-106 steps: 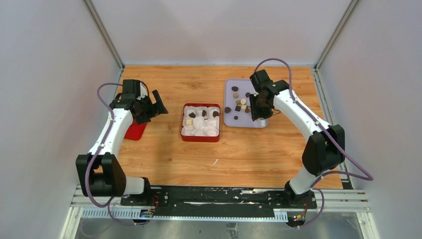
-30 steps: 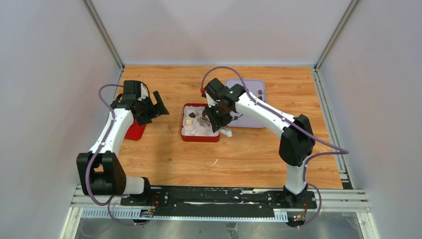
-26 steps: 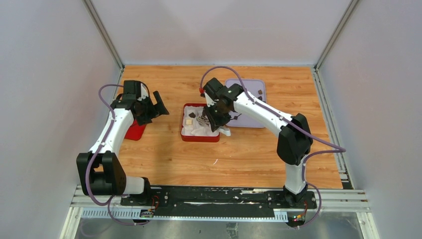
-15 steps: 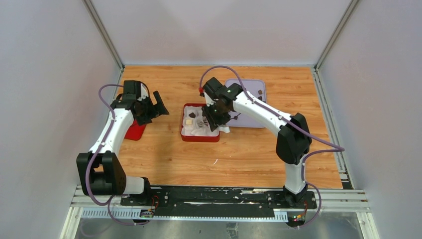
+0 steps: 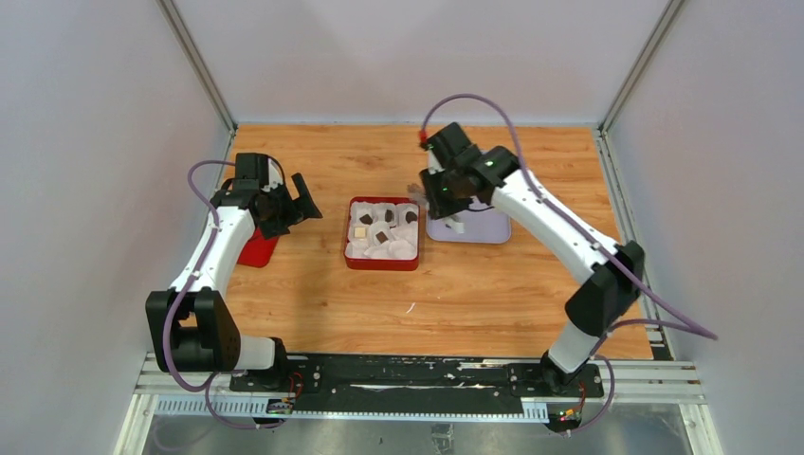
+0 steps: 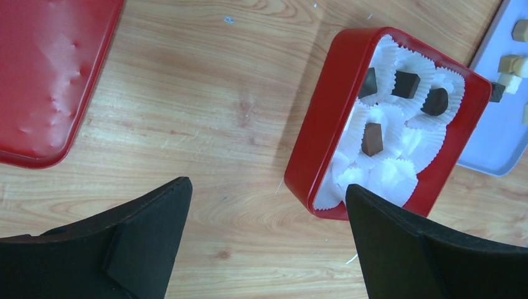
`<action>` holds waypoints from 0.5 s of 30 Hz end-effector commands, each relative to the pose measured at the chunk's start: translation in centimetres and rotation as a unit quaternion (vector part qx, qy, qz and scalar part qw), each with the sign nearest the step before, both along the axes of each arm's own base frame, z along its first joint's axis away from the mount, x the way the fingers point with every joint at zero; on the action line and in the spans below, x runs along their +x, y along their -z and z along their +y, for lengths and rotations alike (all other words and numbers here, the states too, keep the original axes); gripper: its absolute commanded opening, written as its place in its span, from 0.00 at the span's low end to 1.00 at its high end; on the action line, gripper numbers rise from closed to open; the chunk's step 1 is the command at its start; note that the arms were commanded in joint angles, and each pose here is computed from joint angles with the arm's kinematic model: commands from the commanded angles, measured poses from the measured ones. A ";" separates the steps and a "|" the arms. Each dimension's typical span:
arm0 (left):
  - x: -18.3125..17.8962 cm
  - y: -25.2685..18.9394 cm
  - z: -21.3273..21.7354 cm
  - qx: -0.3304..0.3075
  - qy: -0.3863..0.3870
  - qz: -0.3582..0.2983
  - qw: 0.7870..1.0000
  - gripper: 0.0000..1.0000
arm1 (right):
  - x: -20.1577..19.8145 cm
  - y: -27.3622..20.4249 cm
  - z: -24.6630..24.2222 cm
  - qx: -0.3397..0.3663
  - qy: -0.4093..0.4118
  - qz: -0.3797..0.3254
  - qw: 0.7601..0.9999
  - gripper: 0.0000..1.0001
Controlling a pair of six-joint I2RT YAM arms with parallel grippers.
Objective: Pack the chocolate
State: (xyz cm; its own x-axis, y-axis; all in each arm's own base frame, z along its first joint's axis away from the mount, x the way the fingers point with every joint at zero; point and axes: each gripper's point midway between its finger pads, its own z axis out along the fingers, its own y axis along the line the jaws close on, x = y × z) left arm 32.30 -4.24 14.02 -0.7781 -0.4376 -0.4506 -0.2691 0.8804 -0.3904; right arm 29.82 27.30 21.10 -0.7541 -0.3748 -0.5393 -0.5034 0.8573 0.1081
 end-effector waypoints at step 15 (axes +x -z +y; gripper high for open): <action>0.0 -0.9 0.0 -0.003 0.004 -0.015 1.000 1.00 | 1.7 6.5 -19.0 -0.113 0.232 0.065 0.964 0.38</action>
State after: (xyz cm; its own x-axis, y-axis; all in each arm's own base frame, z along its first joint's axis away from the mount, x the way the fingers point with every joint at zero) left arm 32.29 -4.25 14.02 -0.7785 -0.4376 -0.4500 -0.2689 0.8803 -0.3909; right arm 31.46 9.59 15.35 -0.9157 -0.0566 -0.3979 -0.0520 0.9984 -0.0223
